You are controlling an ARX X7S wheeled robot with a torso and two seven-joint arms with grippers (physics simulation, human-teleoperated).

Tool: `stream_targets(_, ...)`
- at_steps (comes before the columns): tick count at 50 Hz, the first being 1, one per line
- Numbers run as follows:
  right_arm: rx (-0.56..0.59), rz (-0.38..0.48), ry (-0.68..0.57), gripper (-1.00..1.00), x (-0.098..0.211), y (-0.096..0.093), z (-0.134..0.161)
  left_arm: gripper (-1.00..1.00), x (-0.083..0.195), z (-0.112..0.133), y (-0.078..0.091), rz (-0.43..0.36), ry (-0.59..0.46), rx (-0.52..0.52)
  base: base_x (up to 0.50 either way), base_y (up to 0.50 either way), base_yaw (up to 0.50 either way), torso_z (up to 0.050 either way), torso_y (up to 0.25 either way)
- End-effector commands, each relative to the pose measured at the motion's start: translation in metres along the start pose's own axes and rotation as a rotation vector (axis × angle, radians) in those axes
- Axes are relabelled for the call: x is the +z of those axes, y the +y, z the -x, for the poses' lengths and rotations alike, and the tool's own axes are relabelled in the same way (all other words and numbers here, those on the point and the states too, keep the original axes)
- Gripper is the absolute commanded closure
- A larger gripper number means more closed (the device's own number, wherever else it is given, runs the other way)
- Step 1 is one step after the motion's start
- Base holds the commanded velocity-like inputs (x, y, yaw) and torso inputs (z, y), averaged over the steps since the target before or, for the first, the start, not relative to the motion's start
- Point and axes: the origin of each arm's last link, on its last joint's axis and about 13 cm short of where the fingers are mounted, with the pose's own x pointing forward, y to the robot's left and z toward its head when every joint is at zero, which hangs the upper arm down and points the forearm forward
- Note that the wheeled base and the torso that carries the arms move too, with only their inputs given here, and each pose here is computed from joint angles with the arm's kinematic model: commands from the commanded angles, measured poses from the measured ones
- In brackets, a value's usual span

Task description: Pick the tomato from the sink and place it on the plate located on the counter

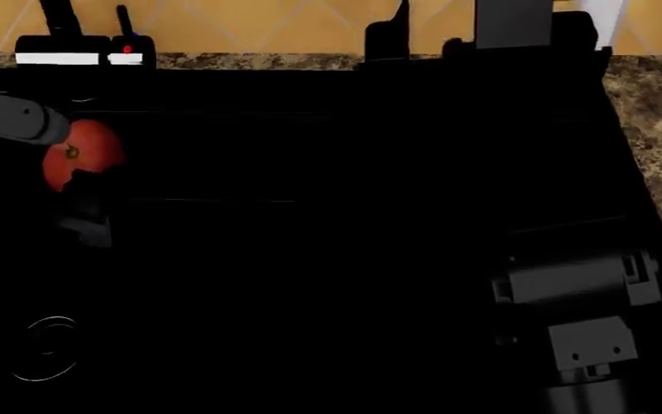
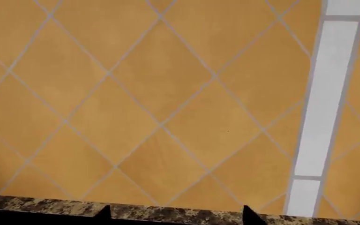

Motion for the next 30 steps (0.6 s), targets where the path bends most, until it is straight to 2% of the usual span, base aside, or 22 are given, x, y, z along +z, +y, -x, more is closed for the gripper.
stream_targets(1,-0.005,-0.002,-0.001,-1.0,-0.0002,-0.0011,0.0018,1.0,-0.0018,0.0008,-0.0023,0.014,0.002,0.003,0.0,0.0,0.0,0.0,0.25)
stream_targets(27,-0.006,-0.005,-0.002,-1.0,0.0014,-0.0009,0.002,1.0,0.0017,0.0017,-0.0029,0.006,-0.006,0.001,0.0,0.0,0.0,0.0,0.25)
stream_targets(30,-0.007,-0.003,0.007,-1.0,-0.0014,-0.0007,0.0029,1.0,0.003,0.0026,-0.0038,0.005,-0.015,0.0,0.0,0.0,0.0,0.0,0.0)
